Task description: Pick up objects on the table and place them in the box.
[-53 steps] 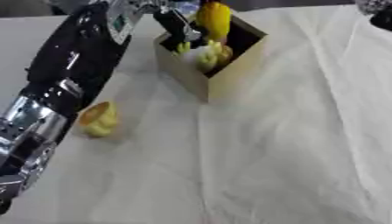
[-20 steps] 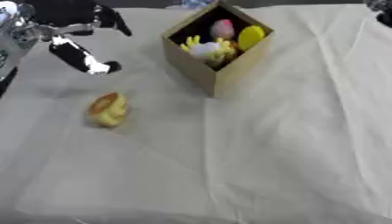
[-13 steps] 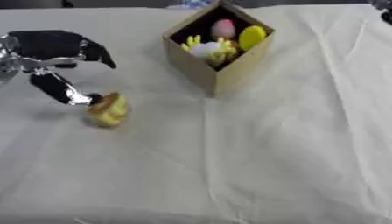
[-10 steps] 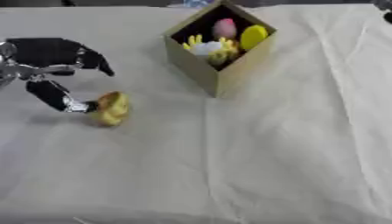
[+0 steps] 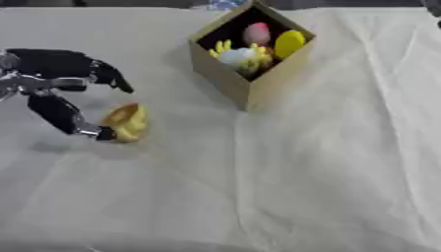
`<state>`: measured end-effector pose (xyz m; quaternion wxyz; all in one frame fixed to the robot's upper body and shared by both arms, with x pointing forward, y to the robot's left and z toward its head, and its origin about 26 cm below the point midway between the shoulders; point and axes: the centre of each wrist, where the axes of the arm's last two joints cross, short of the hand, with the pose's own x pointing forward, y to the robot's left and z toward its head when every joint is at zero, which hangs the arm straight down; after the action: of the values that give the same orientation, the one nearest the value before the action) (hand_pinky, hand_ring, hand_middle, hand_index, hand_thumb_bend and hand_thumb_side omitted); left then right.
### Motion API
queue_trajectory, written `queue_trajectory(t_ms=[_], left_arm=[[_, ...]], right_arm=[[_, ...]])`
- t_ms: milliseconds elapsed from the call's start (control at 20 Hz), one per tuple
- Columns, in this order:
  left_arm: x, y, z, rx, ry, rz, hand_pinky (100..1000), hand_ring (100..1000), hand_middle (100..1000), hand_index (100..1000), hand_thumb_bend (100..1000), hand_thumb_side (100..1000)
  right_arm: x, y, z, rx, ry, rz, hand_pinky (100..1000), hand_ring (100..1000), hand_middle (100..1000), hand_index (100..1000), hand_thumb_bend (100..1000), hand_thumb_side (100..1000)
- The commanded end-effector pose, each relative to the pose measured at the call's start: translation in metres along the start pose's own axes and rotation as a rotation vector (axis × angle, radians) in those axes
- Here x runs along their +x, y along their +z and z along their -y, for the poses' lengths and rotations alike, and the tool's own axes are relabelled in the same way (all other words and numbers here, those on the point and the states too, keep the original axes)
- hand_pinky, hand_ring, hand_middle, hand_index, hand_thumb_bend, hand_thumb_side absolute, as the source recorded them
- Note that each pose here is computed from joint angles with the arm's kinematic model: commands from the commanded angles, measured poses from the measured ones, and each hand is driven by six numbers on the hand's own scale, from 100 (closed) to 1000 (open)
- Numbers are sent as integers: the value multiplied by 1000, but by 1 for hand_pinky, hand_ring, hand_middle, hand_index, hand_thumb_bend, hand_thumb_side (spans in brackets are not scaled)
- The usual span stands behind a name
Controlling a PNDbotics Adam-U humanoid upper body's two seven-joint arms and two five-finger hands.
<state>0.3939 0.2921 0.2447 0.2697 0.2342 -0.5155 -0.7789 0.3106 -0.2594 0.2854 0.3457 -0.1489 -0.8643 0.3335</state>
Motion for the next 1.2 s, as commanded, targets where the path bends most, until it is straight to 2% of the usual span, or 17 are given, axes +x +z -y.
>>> queue_trajectory(t_ms=[50, 350, 700, 900, 1200], left_arm=[[-2, 2, -13, 6, 15, -43, 843, 801, 786, 911, 522, 766], [3, -10, -10, -22, 48, -110, 836, 795, 779, 901, 532, 757], [7, -22, -6, -95, 50, -113, 826, 786, 769, 893, 537, 723], [6, -23, -5, -129, 26, -120, 824, 789, 772, 892, 518, 674], [6, -18, -9, -137, -30, -132, 827, 802, 785, 901, 536, 657]], right_arm=[[7, -1, 8, -17, 18, 24, 887, 710, 685, 795, 100, 618], [8, -1, 9, -24, 15, 31, 887, 709, 683, 794, 100, 616], [8, -2, 9, -38, 11, 36, 887, 707, 680, 793, 100, 616], [8, -1, 9, -41, 8, 37, 887, 707, 679, 793, 100, 618], [7, -1, 9, -41, 5, 35, 887, 706, 681, 793, 100, 638]])
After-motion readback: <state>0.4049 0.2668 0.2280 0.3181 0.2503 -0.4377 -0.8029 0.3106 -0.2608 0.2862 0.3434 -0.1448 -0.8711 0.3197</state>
